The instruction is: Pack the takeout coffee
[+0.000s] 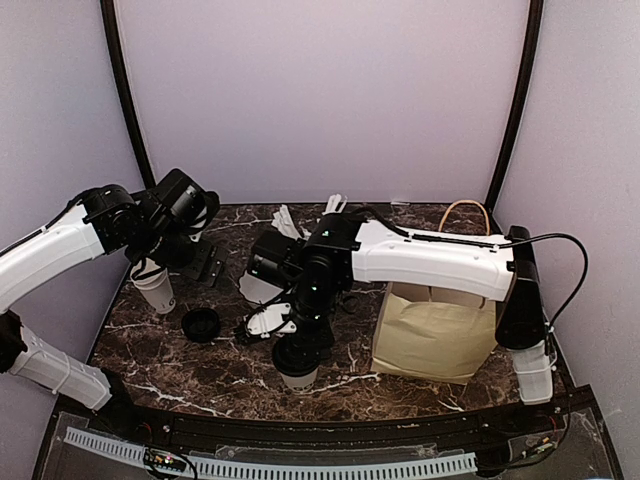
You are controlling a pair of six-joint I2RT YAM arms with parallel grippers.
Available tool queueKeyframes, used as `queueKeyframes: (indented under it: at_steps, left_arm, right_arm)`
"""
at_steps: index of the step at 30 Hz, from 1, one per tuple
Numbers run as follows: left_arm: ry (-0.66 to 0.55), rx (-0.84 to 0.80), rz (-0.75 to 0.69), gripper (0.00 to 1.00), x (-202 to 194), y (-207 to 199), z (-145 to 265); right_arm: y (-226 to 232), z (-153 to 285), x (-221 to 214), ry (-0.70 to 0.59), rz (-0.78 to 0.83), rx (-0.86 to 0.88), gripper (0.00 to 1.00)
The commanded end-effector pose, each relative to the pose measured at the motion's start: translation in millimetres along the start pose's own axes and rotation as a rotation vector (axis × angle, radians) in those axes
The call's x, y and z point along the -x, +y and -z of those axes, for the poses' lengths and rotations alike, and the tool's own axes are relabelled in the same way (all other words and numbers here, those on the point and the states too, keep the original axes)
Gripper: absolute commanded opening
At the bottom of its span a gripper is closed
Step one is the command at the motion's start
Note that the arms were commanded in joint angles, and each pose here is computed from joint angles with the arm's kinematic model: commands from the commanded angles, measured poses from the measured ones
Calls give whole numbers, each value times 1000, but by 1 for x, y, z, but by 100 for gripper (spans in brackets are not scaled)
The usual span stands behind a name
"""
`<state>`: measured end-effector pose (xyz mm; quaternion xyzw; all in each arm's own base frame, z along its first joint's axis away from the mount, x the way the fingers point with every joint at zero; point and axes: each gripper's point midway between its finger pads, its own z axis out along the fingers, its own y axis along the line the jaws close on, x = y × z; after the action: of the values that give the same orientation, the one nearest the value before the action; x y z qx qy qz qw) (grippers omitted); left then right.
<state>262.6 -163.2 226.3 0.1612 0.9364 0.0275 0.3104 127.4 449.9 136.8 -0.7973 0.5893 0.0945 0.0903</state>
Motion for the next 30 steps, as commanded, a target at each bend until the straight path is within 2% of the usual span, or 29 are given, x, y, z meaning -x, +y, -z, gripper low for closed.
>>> queueKeyframes:
  at_steps: [1,3,7,14,19,24,26,30]
  left_arm:
    - [-37,4,13,99,4,7,11]
    - [-38,2,14,99,5,7,11]
    - [-30,-5,11,99,3,5,10]
    - [-26,-11,8,99,4,3,9]
    - [-30,-11,2,99,7,3,10]
    - [-31,-11,-4,99,10,2,10]
    - [-28,-14,-5,99,10,1,9]
    - [-23,-20,-7,99,11,-1,8]
  right_arm:
    - [1,-10,1,19,3,-9,71]
    - [1,-12,0,26,2,-11,70]
    - [3,-14,-2,35,5,-7,76]
    - [3,-12,-2,40,9,-26,73]
    - [6,-14,-3,57,27,-32,77]
    - [8,-12,-3,54,32,-34,78]
    - [8,-12,-3,53,35,-40,74]
    - [8,-8,0,43,31,-35,62]
